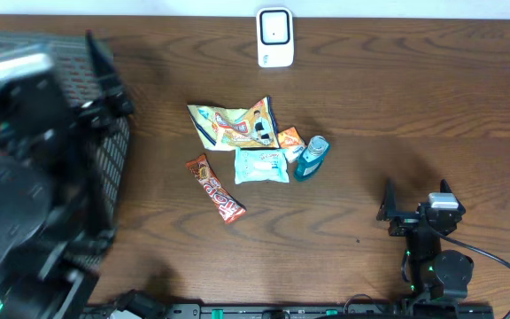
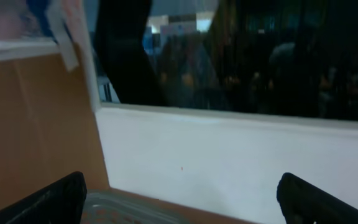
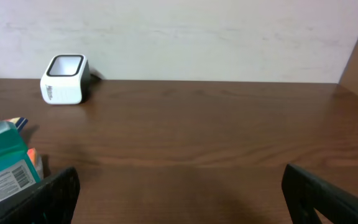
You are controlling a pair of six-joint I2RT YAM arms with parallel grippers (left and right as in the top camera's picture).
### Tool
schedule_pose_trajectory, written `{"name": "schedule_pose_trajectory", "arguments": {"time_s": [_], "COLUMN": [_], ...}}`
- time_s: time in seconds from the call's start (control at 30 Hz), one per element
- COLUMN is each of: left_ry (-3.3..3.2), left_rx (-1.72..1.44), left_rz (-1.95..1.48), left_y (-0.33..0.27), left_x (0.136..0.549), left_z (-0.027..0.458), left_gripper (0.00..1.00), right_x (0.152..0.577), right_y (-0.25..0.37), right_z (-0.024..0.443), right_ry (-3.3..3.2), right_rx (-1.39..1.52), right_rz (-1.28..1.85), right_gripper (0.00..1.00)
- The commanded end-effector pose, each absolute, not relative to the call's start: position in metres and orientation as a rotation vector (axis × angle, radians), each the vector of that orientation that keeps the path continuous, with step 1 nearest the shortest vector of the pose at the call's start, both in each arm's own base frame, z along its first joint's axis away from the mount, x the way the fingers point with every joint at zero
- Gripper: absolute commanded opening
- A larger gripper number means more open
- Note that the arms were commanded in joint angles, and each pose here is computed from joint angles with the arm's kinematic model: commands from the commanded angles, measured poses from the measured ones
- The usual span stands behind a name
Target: Scan the item barcode
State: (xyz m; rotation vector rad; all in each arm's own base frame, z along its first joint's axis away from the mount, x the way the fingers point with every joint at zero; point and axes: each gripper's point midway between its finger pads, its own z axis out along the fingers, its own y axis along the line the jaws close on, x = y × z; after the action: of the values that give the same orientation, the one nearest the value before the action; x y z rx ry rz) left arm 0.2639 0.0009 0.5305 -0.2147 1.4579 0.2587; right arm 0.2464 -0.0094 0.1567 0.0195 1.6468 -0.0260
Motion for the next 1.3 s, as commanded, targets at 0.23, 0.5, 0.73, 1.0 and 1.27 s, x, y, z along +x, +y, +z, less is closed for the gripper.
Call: {"name": "schedule_pose_trajectory", "arguments": {"time_s": [0.23,0.5,0.73,1.0,1.27], "left_ry": [1.370,1.228,1.092,0.949,0.865], "left_rx": [-0.249,-0.234,-0.185,-0.244,-0.324], "left_rz": [0.228,0.023,-0.099,-0.075,-0.081], "left_y": [0.026,0.032,0.033,0.054,0.060], "left_x": [0.226,0.162,0.097,0.032,-0.003], "left_z": [0.540,0.558,0.571,0.575,0.572], "left_gripper": [0.98,0.98,0.98,0.98,0.98], "right_x": [0.246,0.246,0.246,0.246,0.246], "right_y": [-0.008,-0.008,-0.008,-0.008,-0.008], "right_z": [0.156,0.156,0.156,0.156,0.156], "right_ry": [1.649,1.650,1.649,1.649,1.649], "right_rx": [0.027,0.027,0.027,0.027,0.027], "right_rz": [-0.012,-0.012,-0.012,-0.012,-0.012], "right_gripper": [0.99,0.99,0.99,0.99,0.99]}}
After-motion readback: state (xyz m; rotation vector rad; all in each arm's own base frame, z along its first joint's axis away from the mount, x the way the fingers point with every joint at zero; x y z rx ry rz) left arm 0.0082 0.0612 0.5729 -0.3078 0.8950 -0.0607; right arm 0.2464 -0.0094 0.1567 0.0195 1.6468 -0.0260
